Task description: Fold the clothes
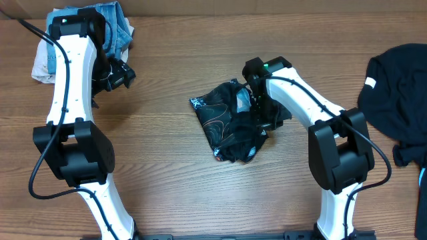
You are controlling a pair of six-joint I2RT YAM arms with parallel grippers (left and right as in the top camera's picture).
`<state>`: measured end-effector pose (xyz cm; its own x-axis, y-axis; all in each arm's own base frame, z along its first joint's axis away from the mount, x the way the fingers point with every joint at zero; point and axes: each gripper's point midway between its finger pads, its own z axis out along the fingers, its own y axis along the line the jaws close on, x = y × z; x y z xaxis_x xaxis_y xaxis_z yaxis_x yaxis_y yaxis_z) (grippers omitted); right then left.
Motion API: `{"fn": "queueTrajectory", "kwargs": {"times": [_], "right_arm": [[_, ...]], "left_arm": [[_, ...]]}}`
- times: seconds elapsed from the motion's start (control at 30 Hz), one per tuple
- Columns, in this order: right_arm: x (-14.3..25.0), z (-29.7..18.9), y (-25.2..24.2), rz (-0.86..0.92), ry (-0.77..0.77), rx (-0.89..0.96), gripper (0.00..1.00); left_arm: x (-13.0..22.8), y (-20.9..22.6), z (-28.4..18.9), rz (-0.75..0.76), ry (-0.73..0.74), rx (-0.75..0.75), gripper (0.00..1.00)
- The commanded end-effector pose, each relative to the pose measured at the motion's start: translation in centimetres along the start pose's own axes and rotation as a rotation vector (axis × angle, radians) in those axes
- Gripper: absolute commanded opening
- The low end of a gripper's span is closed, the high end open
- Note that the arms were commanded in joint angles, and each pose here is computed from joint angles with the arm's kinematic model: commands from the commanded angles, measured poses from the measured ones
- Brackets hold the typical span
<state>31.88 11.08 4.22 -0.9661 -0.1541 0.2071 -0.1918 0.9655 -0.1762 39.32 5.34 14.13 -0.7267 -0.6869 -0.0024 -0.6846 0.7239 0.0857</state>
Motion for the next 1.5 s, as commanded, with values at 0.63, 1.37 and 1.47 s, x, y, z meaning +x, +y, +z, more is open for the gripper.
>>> {"fn": "queueTrajectory", "kwargs": {"times": [0.63,1.37,1.47], "right_arm": [[-1.9,-6.1,7.2,-0.025,-0.048,-0.528,0.5],[-4.5,-2.0,5.4,-0.018,-0.163,-0.351,0.36],[-4.6,-2.0,5.4,-0.019,-0.167,-0.351,0.3]], "left_arm": [[-0.1,0.0,-0.1,0.011,-0.018,-0.01,1.0],[0.0,0.0,-0.1,0.012,-0.016,-0.013,1.0],[0.0,0.0,-0.1,0.012,-0.016,-0.013,1.0]]}}
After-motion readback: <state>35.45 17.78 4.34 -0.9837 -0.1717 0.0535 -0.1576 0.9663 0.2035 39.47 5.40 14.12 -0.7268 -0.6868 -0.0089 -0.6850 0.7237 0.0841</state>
